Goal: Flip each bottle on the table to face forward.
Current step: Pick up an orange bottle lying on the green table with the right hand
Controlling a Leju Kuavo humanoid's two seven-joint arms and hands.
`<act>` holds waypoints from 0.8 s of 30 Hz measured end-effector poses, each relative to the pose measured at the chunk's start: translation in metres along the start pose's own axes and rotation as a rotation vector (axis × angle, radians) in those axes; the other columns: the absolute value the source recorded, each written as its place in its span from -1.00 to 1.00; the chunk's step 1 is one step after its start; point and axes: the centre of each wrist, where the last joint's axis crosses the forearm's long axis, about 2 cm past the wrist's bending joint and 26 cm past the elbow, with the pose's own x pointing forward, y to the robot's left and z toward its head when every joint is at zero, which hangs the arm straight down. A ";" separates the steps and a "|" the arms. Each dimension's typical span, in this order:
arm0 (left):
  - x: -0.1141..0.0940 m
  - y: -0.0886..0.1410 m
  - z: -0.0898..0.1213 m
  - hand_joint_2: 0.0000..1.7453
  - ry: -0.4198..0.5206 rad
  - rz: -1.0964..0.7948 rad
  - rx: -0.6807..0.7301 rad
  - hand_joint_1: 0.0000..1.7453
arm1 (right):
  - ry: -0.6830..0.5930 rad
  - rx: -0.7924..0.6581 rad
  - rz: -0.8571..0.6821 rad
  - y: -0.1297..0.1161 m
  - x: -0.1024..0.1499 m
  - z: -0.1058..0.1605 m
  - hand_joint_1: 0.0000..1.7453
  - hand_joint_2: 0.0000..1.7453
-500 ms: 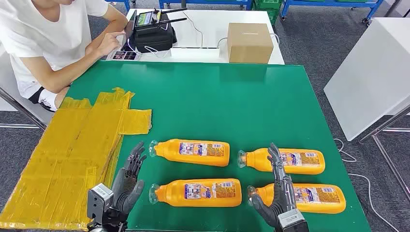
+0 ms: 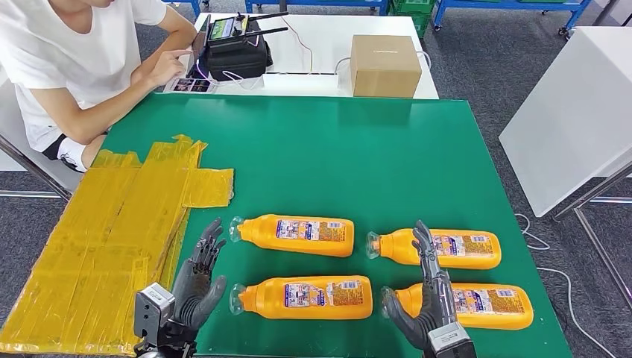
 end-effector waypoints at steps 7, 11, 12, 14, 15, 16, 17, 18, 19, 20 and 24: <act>0.000 0.000 0.000 1.00 0.000 0.000 0.000 1.00 | 0.000 0.000 0.000 0.000 0.000 0.000 0.98 1.00; 0.000 0.000 0.000 1.00 0.000 0.000 0.000 1.00 | 0.000 0.000 0.000 0.000 0.000 0.000 1.00 1.00; 0.000 0.000 0.000 1.00 0.000 0.000 0.000 1.00 | 0.000 0.000 0.000 0.000 0.000 0.000 1.00 1.00; 0.000 0.000 0.000 1.00 0.000 0.000 0.000 1.00 | 0.000 0.000 0.000 0.000 0.000 0.000 1.00 1.00; 0.000 0.000 0.000 1.00 0.000 0.000 0.000 1.00 | 0.000 0.000 0.000 0.000 0.000 0.000 1.00 1.00; 0.000 0.000 0.000 1.00 0.000 0.000 0.000 1.00 | 0.000 0.000 0.000 0.000 0.000 0.000 1.00 1.00; 0.000 0.000 0.000 1.00 0.000 0.000 0.000 1.00 | 0.000 0.000 0.000 0.000 0.000 0.000 1.00 1.00; 0.000 0.000 0.000 1.00 0.000 0.000 0.000 1.00 | 0.000 0.000 0.000 0.000 0.000 0.000 1.00 1.00; 0.000 0.000 0.000 1.00 0.000 0.000 0.000 1.00 | 0.000 0.000 0.000 0.000 0.000 0.000 1.00 1.00; 0.000 0.000 0.000 1.00 0.000 0.000 0.000 1.00 | 0.000 0.000 0.000 0.000 0.000 0.000 1.00 1.00; 0.002 -0.001 -0.004 1.00 -0.079 -0.068 0.027 1.00 | -0.064 -0.009 -0.007 0.005 0.001 -0.006 1.00 1.00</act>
